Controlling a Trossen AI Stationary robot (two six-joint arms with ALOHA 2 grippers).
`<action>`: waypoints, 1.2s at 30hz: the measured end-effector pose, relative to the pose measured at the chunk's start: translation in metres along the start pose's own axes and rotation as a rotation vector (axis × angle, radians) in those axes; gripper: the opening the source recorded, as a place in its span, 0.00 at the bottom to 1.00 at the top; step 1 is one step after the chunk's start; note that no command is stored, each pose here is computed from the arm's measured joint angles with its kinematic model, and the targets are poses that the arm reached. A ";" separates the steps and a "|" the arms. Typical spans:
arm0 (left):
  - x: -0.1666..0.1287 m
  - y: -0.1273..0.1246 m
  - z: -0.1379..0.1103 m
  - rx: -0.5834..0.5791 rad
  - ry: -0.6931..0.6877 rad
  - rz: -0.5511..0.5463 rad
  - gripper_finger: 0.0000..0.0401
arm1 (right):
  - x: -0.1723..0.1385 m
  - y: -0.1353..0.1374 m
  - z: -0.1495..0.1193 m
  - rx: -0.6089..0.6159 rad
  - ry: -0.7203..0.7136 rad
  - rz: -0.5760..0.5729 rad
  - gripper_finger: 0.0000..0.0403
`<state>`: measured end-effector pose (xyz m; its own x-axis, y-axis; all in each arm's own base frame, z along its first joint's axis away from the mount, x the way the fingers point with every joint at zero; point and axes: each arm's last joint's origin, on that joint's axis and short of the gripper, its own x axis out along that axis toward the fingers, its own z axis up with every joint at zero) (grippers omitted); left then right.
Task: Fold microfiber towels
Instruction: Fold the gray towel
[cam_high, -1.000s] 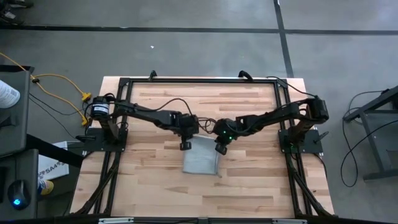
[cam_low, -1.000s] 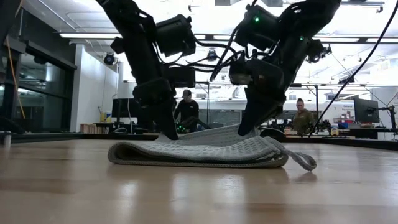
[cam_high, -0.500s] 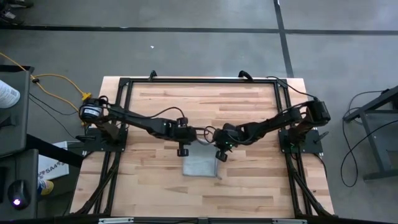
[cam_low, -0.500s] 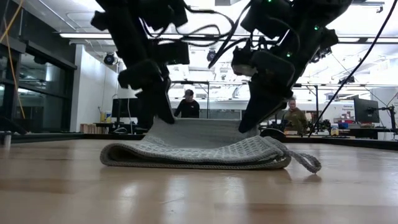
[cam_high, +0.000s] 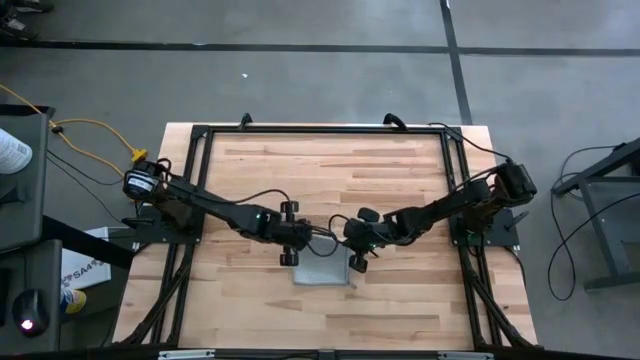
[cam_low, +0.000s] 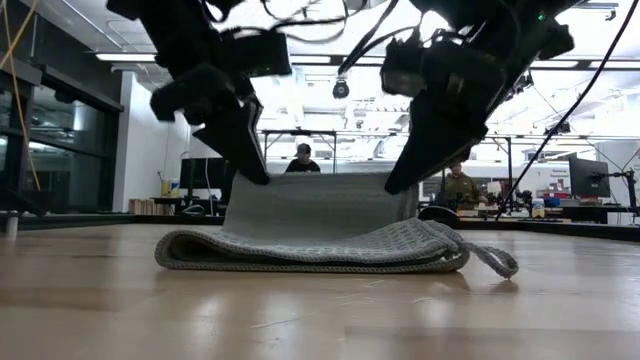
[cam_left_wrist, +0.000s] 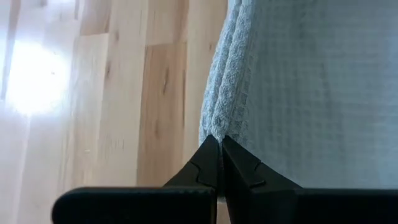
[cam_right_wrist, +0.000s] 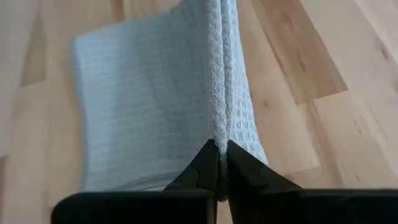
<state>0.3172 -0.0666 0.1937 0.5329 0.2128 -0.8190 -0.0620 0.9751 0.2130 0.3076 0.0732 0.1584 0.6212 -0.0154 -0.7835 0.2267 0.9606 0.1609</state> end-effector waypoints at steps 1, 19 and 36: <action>-0.002 -0.002 0.000 -0.004 -0.006 -0.001 0.00 | -0.002 0.003 0.000 0.000 -0.005 0.008 0.01; -0.019 -0.046 -0.006 -0.017 -0.066 -0.042 0.00 | -0.009 0.032 -0.008 0.062 -0.028 0.149 0.01; -0.024 -0.063 -0.007 -0.055 -0.092 -0.118 0.00 | -0.012 0.046 -0.012 0.090 -0.014 0.242 0.01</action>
<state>0.3019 -0.1325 0.1963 0.6145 0.0919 -0.7836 -0.0387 0.9955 0.0864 0.3014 0.1214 0.1683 0.6760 0.2078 -0.7070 0.1356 0.9080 0.3965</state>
